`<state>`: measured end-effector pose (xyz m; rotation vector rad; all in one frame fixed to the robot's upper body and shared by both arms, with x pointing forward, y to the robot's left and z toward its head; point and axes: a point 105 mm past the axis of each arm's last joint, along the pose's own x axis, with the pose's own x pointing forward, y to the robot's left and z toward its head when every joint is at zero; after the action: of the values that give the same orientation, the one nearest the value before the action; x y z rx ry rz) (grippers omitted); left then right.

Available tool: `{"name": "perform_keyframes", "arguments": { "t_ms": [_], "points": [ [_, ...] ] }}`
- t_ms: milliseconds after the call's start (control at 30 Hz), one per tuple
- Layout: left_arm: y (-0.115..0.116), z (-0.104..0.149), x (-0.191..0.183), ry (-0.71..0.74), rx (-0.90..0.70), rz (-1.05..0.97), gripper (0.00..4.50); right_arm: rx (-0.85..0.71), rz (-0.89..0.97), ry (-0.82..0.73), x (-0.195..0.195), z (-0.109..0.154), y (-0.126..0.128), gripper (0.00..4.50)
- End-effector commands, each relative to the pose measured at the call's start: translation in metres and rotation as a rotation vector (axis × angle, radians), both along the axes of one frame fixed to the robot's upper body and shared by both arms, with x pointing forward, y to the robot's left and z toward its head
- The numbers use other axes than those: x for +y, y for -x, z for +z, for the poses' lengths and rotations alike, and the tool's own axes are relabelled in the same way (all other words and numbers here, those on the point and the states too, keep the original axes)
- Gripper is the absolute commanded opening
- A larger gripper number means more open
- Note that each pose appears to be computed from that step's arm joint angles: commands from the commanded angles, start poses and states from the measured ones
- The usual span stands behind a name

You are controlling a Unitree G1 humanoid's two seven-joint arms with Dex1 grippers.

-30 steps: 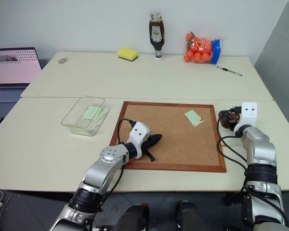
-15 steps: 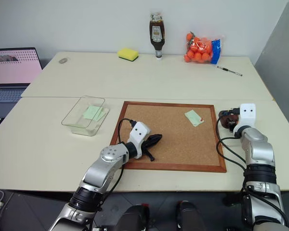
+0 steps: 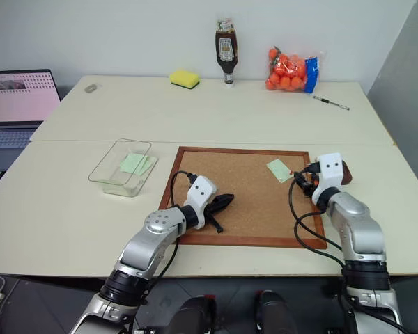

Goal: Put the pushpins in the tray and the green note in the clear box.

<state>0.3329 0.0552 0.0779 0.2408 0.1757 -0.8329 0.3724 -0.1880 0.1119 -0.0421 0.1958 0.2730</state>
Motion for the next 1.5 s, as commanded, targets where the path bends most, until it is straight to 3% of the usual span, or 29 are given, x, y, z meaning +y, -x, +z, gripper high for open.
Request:
{"name": "perform_keyframes", "arguments": {
  "t_ms": [33, 333, 700, 1167, 1500],
  "points": [
    [0.001, -0.004, -0.001, -0.014, 0.012, -0.005, 0.0, -0.06, -0.006, 0.026, 0.005, 0.011, -0.015, 2.35],
    [0.001, -0.004, -0.001, -0.013, 0.013, -0.002, 0.0, -0.067, -0.033, 0.064, 0.004, 0.005, -0.032, 2.35],
    [0.002, -0.005, 0.0, -0.014, 0.016, 0.001, 0.0, -0.082, -0.019, 0.084, 0.006, 0.005, -0.032, 0.04],
    [0.002, -0.007, 0.002, -0.021, 0.021, 0.01, 0.0, -0.179, -0.037, -0.032, 0.014, 0.026, -0.025, 0.04],
    [0.002, -0.009, 0.002, -0.026, 0.027, 0.016, 0.0, -0.214, -0.092, -0.033, 0.008, 0.034, -0.023, 0.04]
  ]
}}
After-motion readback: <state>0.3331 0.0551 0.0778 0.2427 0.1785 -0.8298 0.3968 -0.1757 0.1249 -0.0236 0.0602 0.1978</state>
